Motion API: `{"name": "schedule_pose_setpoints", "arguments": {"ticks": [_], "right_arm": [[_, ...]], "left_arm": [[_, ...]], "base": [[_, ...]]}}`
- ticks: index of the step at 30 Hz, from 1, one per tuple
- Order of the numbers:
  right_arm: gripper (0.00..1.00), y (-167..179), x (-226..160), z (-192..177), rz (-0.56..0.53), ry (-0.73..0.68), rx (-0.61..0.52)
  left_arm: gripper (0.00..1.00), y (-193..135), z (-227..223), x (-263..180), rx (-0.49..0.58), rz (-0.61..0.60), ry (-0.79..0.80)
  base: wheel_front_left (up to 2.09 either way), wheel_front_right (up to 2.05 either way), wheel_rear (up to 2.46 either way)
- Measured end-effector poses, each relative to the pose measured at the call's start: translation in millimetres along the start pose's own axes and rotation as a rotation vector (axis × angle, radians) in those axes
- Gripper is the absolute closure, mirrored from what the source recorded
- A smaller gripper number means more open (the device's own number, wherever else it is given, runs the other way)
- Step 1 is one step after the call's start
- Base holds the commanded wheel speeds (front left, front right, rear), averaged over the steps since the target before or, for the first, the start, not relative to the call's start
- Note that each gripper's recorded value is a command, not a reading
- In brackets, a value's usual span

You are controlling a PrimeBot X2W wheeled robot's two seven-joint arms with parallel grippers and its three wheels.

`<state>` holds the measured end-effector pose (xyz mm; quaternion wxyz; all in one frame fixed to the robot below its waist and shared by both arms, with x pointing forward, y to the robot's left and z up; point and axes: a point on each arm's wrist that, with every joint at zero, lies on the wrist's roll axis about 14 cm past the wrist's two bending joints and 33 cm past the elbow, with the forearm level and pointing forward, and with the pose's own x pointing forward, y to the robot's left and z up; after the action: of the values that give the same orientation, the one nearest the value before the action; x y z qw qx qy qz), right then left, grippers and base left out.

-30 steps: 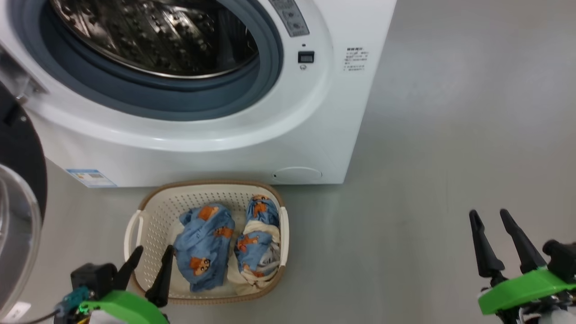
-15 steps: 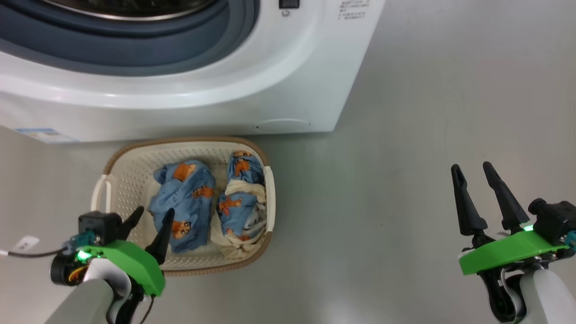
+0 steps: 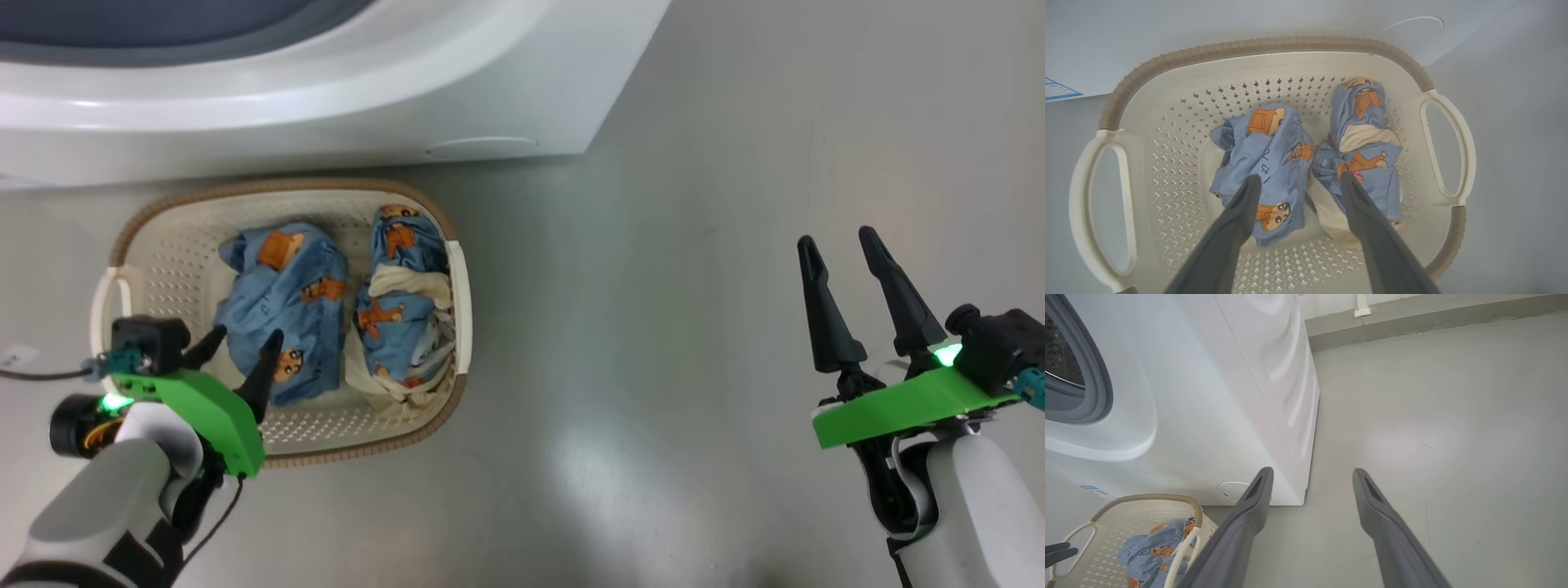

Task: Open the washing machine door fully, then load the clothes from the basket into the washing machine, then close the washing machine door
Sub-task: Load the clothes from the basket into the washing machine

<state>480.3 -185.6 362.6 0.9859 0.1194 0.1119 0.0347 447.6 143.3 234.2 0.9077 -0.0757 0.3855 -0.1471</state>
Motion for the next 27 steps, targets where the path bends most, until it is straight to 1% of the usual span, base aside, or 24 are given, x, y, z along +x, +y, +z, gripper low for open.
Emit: {"name": "schedule_pose_setpoints", "arguments": {"ticks": [5,12,20,27], "right_arm": [[0.0,-2.5,8.2,-11.7,0.0,0.019,-0.003],[0.0,-4.6,15.4,-25.3,0.002,0.041,-0.012],[0.0,-8.4,14.5,-30.3,-0.005,0.051,-0.017],[0.0,-3.9,17.1,-43.2,0.013,0.075,-0.017]], "left_arm": [[0.0,8.1,-7.5,16.5,-0.012,0.011,0.047],[0.0,19.7,-17.1,33.3,0.009,0.018,0.1],[0.0,21.5,-29.6,40.5,0.014,0.018,0.149],[0.0,25.1,-24.6,54.6,0.014,0.017,0.148]], "base": [[0.0,0.0,0.0],[0.0,0.0,0.0],[0.0,0.0,0.0],[0.0,0.0,0.0]]}}
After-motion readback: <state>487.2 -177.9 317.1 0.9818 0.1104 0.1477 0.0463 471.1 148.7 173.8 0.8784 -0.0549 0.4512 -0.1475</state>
